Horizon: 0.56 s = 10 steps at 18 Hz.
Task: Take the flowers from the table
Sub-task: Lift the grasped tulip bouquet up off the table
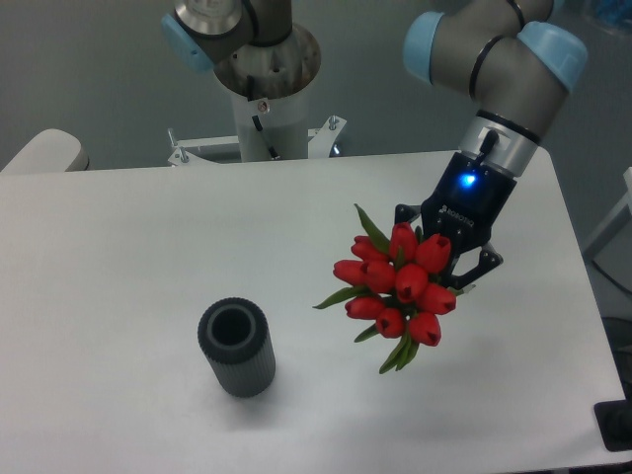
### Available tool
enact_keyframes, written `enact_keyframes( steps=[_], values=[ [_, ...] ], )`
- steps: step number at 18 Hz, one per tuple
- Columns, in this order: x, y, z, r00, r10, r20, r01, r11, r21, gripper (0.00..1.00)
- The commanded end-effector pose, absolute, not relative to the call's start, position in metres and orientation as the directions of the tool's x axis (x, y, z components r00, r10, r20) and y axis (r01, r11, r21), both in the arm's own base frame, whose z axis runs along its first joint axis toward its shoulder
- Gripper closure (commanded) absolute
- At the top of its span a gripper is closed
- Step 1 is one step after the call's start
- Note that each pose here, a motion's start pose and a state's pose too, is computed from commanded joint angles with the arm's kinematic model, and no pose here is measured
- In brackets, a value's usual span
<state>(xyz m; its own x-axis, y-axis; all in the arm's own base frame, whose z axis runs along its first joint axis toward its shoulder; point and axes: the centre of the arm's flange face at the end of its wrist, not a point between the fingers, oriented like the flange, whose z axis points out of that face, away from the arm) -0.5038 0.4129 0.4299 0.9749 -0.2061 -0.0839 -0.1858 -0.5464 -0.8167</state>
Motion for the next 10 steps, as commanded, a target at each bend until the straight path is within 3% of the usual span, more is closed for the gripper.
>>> enact_keyframes(
  steps=[10],
  values=[
    [-0.5065, 0.4070, 0.4328, 0.978, -0.193, -0.077, -0.170, -0.535, -0.828, 0.75]
  ],
)
